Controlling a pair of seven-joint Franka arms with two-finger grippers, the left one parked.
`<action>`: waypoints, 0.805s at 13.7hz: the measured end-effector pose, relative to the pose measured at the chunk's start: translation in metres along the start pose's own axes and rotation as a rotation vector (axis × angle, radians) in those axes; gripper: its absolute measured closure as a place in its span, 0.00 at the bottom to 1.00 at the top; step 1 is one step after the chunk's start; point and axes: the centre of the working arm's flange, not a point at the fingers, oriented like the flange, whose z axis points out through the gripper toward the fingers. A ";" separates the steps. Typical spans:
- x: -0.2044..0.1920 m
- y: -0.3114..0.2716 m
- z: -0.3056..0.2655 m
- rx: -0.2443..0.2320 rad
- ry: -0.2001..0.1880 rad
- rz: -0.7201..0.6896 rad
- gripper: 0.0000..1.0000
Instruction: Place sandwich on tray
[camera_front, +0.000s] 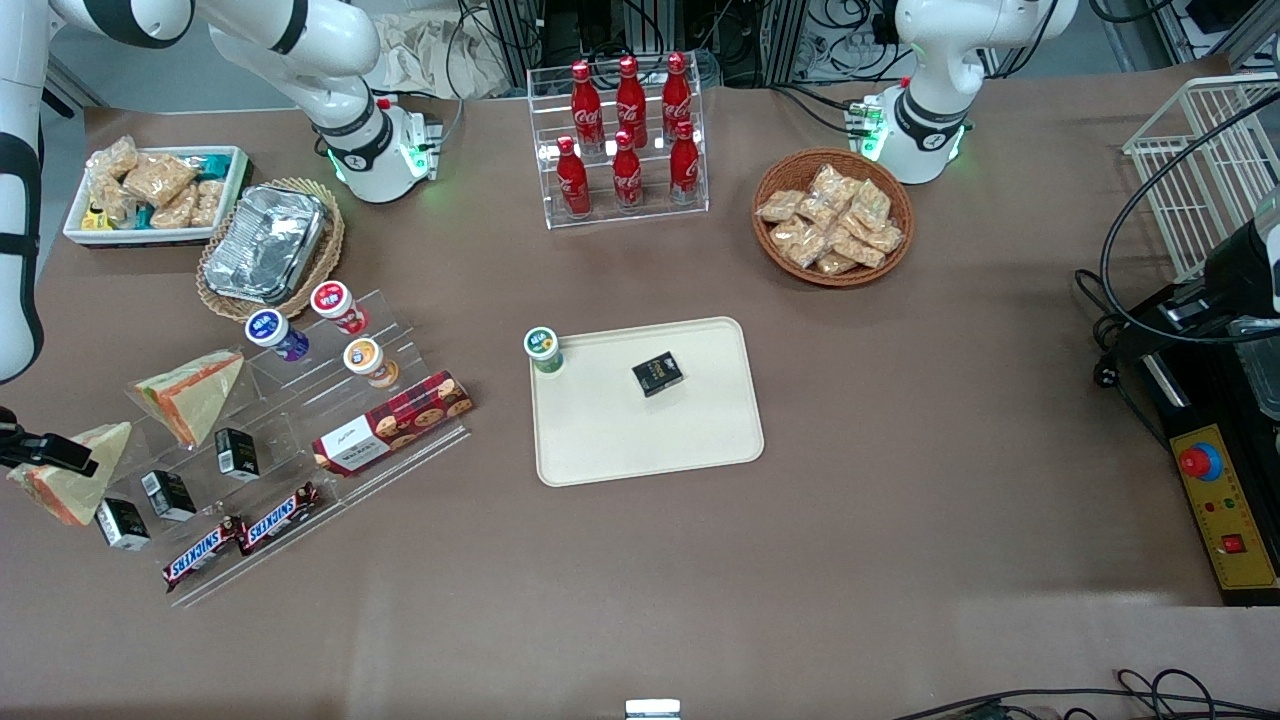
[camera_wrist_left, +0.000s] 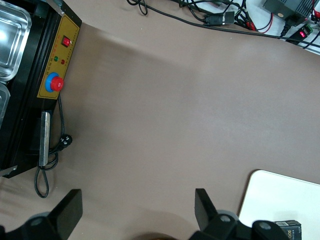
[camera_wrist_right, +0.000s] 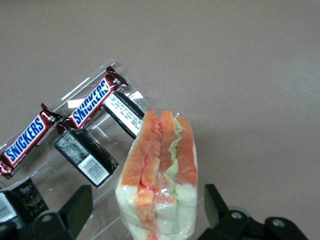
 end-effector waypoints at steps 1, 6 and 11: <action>0.001 0.000 0.001 -0.003 0.006 -0.003 0.00; 0.004 -0.002 0.018 -0.018 0.015 -0.011 0.02; 0.004 -0.002 0.029 -0.023 0.007 -0.013 0.19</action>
